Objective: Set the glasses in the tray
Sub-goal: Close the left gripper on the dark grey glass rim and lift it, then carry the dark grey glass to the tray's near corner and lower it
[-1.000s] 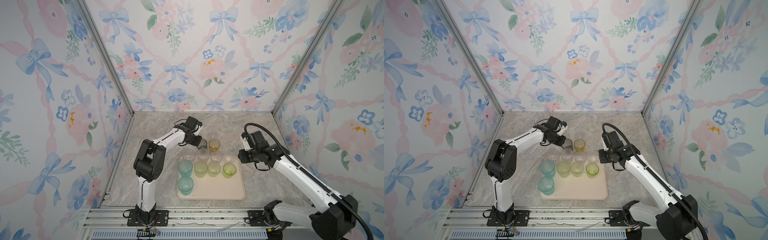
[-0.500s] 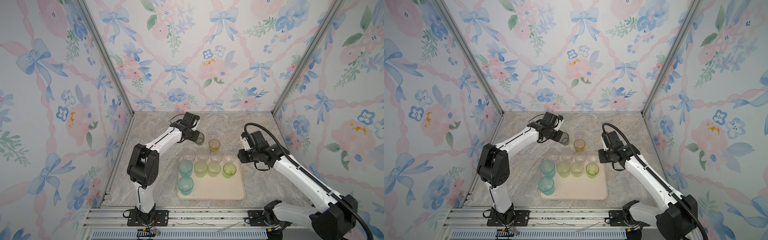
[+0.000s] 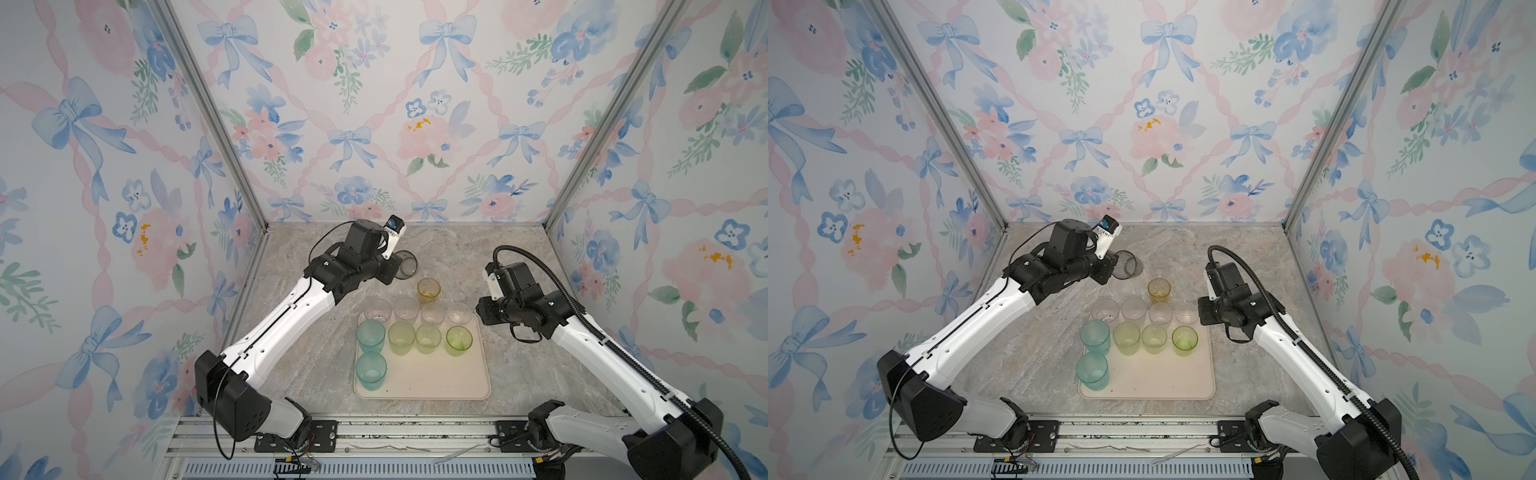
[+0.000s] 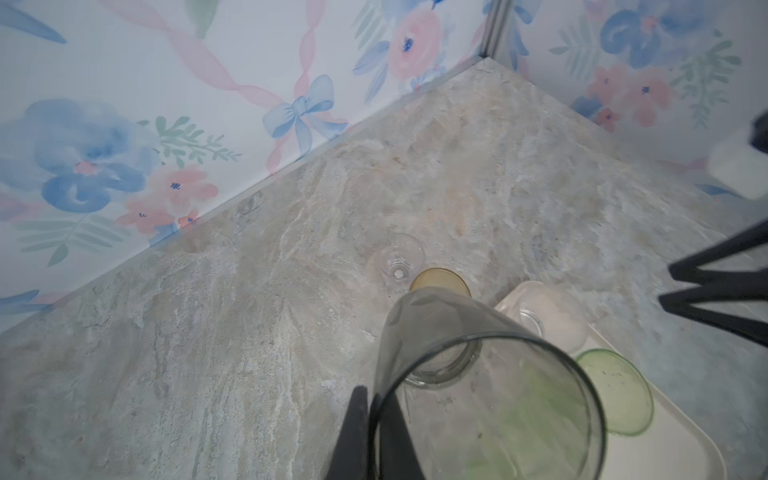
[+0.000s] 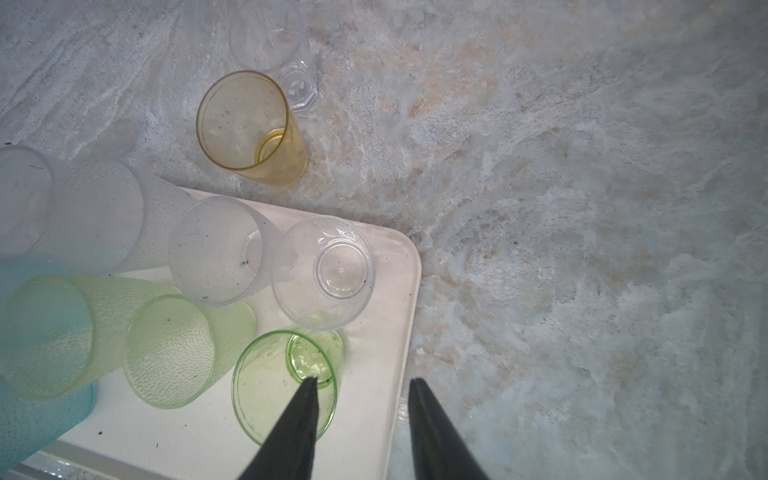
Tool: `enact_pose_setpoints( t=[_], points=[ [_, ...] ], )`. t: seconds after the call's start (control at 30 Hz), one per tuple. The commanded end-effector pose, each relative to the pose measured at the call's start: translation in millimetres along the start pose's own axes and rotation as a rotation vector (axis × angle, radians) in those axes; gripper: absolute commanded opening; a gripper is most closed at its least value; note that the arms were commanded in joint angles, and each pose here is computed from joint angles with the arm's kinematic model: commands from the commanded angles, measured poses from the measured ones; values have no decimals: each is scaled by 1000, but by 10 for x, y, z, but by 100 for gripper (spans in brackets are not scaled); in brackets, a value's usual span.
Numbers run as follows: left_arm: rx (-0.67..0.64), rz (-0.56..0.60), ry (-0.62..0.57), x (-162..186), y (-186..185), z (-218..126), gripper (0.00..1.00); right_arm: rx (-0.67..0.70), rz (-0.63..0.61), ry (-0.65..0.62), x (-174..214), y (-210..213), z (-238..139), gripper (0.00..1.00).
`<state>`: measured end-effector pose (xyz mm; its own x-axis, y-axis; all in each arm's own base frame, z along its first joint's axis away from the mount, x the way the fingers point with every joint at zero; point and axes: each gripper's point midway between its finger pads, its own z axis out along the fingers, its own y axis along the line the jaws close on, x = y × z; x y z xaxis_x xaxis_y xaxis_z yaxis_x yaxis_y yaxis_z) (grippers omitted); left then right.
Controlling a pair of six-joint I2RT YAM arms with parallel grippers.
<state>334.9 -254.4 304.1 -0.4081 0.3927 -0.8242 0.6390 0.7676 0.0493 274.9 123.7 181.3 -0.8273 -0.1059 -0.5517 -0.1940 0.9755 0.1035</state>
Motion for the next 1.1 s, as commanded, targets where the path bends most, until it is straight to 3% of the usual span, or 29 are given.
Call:
enact_pose_setpoints(
  t=[0.0,0.13,0.37,0.57,1.07],
  points=[
    [110,90,72,283,-393,-169,6,-3,40,-39,-46,-16,-12,40],
    [212,145,139,598,-823,-349,6,-18,54,-50,-66,8,-20,40],
    [284,215,406,1440,-1376,-324,6,-35,70,-72,-90,31,-92,40],
    [226,188,522,1829,-1382,-175,5,-41,66,-73,-63,40,-145,40],
    [181,192,631,2235,-1348,63,4,-52,58,-61,-31,64,-113,40]
  ],
)
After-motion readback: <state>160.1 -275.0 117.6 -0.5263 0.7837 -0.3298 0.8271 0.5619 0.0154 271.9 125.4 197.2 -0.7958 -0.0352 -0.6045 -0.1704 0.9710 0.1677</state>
